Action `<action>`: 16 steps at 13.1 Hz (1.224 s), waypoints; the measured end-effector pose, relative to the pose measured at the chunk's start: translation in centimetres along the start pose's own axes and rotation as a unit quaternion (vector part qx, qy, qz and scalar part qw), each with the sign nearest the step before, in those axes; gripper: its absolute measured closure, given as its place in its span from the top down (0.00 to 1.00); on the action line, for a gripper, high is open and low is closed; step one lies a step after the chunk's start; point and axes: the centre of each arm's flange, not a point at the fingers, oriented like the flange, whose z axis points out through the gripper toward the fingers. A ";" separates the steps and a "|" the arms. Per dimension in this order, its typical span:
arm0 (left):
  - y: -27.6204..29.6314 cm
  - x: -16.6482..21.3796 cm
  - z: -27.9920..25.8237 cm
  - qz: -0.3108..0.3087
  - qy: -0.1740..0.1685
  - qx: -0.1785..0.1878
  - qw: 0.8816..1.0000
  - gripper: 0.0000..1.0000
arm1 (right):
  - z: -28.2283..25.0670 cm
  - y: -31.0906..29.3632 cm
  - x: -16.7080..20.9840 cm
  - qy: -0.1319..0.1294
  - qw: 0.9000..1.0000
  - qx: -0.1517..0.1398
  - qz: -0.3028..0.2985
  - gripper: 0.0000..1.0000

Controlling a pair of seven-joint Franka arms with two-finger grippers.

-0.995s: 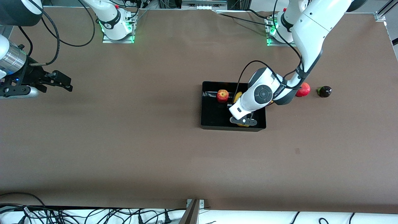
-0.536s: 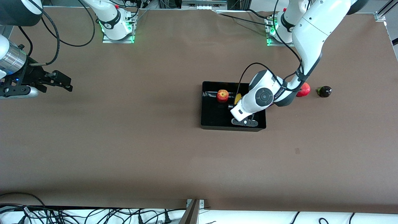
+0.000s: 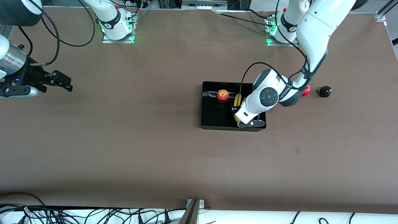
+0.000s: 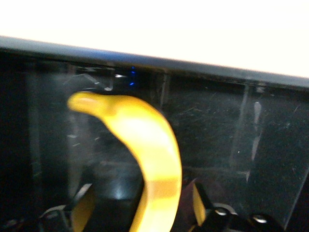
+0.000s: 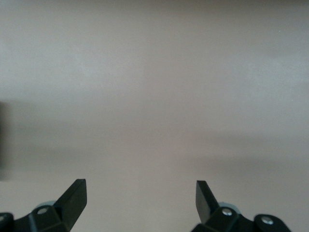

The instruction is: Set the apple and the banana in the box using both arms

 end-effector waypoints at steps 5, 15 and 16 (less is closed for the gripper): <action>-4.9 0.0 -15.1 -0.051 0.047 0.039 0.997 1.00 | 0.0 0.0 0.0 0.000 1.000 0.000 0.000 1.00; -23.4 -5.5 -34.3 -0.042 0.059 0.054 0.996 1.00 | 0.0 0.0 0.1 0.001 1.000 0.000 0.000 1.00; -24.6 -5.8 -35.7 -0.036 0.061 0.053 0.996 1.00 | 0.0 0.0 0.1 0.001 1.000 0.000 0.000 1.00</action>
